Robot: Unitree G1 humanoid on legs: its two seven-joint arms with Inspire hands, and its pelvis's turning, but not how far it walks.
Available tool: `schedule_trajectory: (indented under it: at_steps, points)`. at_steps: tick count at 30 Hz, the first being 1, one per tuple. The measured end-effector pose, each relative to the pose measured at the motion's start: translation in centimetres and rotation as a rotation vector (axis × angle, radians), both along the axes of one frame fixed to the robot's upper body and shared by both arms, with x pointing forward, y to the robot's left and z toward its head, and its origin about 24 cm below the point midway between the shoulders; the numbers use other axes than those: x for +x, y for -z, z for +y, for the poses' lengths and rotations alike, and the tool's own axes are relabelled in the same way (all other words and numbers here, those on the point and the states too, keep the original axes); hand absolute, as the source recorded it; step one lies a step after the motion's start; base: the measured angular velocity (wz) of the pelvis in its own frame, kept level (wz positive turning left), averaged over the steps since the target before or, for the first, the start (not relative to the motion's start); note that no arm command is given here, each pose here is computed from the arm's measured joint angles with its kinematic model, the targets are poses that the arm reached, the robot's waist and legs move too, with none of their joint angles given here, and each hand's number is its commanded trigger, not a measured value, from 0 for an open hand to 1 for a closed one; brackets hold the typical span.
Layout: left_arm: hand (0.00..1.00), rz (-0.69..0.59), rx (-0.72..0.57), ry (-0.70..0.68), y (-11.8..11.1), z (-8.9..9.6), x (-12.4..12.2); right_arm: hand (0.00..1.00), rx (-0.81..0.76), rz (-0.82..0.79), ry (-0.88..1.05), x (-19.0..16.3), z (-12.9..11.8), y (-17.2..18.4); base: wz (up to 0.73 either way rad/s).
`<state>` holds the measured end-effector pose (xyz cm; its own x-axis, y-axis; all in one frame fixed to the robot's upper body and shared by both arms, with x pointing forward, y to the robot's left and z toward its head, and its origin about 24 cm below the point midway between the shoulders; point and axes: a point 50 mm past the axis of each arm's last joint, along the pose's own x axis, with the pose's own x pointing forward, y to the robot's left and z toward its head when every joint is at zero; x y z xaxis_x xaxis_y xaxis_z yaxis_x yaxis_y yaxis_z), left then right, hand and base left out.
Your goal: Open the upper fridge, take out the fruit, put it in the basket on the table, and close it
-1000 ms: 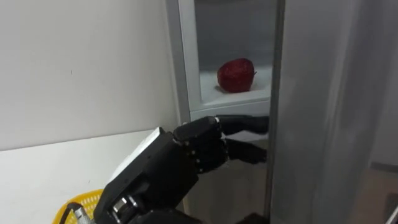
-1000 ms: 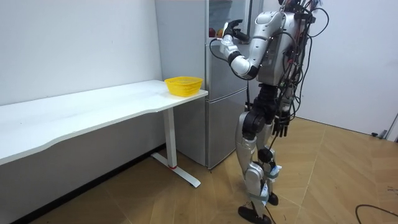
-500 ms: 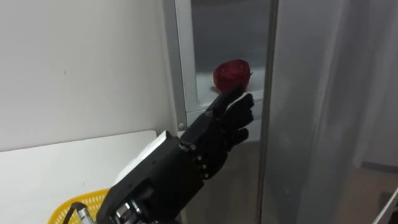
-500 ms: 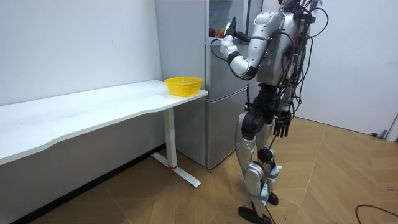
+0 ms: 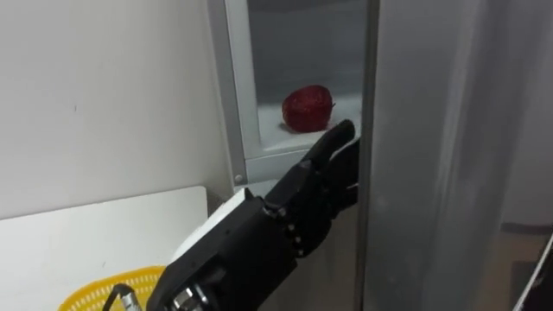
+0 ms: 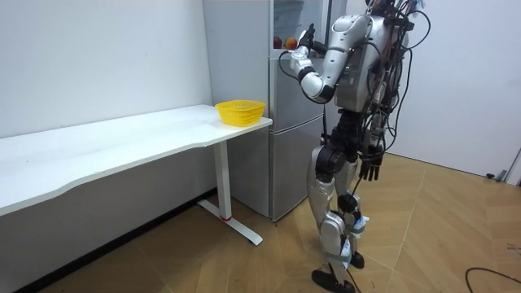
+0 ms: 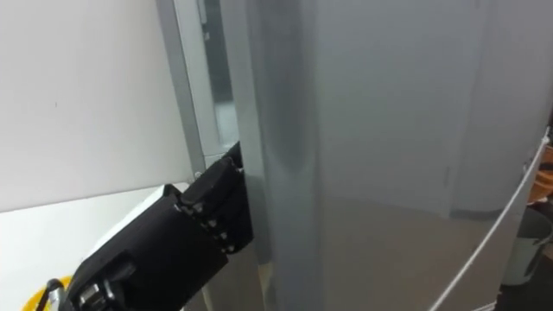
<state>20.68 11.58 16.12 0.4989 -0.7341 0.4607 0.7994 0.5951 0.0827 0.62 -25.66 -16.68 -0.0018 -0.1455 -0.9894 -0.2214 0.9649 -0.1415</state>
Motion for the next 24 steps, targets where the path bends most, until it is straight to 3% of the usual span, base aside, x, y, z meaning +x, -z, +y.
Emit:
schedule_trajectory:
  at_steps: [24]
  points:
    - [0.00, 0.005, -0.013, 0.136, 0.0, -2.2, -0.5, 0.00, -0.024, -0.022, 0.008, 0.4, -0.7, -0.2, -0.08]
